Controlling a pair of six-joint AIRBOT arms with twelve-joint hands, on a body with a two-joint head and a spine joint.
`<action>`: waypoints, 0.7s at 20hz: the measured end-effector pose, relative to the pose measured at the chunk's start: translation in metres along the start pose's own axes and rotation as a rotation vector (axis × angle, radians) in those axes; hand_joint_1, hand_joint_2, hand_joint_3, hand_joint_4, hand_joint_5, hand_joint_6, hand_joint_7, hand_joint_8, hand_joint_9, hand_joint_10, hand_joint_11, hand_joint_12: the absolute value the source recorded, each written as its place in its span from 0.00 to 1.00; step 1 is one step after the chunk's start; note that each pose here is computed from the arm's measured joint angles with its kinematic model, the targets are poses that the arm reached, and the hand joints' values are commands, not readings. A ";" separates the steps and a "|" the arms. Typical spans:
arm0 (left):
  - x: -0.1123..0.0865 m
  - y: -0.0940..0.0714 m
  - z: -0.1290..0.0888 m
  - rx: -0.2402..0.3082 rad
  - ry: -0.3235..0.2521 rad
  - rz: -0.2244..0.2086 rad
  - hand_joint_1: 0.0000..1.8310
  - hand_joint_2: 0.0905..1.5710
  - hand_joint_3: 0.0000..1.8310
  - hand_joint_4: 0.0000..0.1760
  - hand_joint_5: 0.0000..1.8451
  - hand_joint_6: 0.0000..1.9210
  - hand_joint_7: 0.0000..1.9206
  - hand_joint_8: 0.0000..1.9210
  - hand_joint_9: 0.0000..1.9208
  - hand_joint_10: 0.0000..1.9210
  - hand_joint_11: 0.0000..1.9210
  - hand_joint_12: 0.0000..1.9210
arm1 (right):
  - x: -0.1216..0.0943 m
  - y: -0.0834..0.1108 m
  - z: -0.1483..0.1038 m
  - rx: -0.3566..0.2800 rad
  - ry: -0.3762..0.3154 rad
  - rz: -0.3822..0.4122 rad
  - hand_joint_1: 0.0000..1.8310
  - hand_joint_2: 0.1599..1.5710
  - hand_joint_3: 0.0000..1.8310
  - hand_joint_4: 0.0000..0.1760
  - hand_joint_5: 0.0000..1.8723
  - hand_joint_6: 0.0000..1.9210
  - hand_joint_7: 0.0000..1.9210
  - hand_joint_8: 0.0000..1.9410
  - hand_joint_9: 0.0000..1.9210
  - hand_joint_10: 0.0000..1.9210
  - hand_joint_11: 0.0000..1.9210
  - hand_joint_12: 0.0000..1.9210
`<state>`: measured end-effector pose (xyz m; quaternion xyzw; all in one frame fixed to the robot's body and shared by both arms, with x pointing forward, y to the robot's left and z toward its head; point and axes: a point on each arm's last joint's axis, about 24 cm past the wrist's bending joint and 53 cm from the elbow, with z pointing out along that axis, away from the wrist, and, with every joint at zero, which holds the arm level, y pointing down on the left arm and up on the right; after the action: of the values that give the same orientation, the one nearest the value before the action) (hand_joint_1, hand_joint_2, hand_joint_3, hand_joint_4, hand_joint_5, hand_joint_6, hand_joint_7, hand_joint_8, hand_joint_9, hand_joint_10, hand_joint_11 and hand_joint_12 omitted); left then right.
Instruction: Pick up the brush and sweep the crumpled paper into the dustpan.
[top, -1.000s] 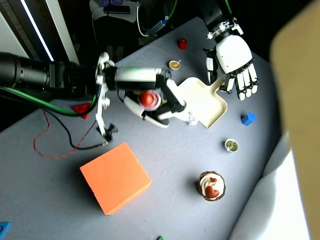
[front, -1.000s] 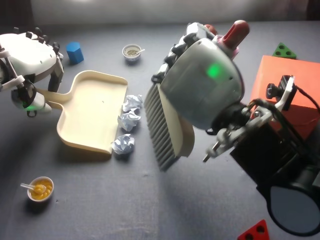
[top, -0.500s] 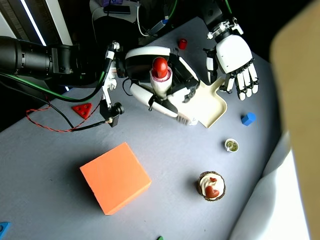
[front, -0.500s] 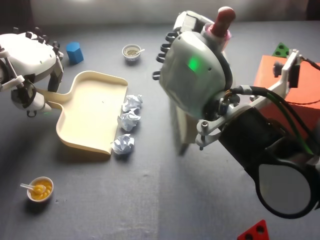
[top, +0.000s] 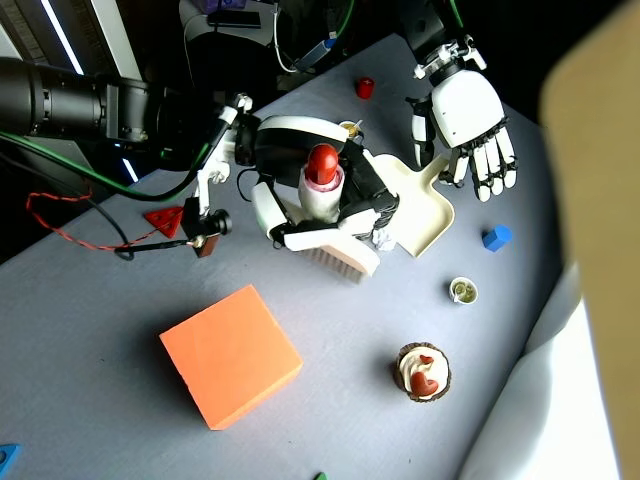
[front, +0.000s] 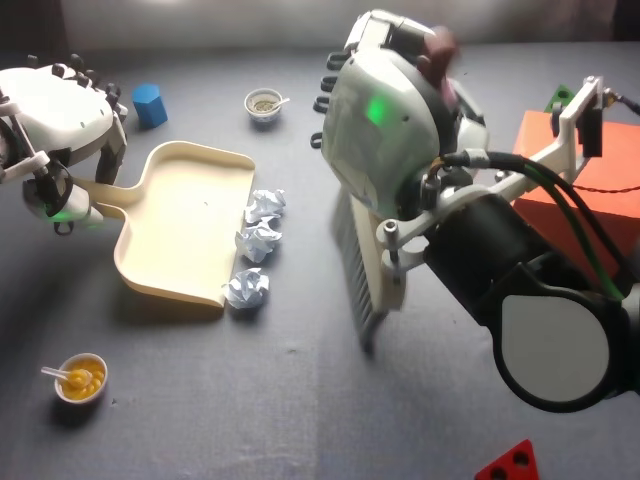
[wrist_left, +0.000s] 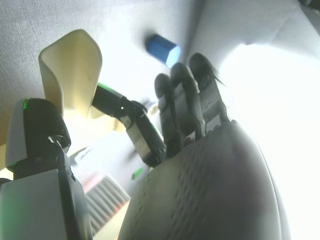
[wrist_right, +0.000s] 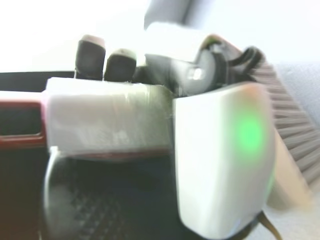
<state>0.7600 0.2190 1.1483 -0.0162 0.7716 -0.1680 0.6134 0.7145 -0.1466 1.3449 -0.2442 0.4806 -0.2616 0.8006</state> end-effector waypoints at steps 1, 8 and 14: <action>0.000 0.000 0.000 0.000 0.000 0.000 0.59 0.69 0.00 0.18 0.54 0.49 0.17 0.00 0.12 0.00 0.04 0.16 | 0.001 0.000 0.000 0.000 0.004 0.001 0.92 0.39 0.55 0.98 0.56 1.00 0.53 1.00 0.41 1.00 0.45 1.00; 0.002 -0.003 -0.001 0.005 0.004 -0.002 0.59 0.68 0.00 0.19 0.56 0.47 0.17 0.00 0.13 0.00 0.05 0.18 | -0.003 0.010 0.000 -0.017 0.005 0.012 0.89 0.51 0.29 1.00 0.55 1.00 0.52 1.00 0.51 1.00 0.45 1.00; 0.002 -0.004 -0.001 0.006 0.005 -0.004 0.58 0.69 0.00 0.29 0.54 0.50 0.16 0.00 0.12 0.00 0.03 0.17 | -0.005 0.010 -0.001 -0.014 -0.012 -0.007 0.75 0.70 0.01 1.00 0.54 1.00 0.55 1.00 0.52 1.00 0.44 1.00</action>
<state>0.7581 0.2152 1.1473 -0.0153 0.7726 -0.1718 0.6110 0.7135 -0.1359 1.3416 -0.2529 0.4769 -0.2595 0.8008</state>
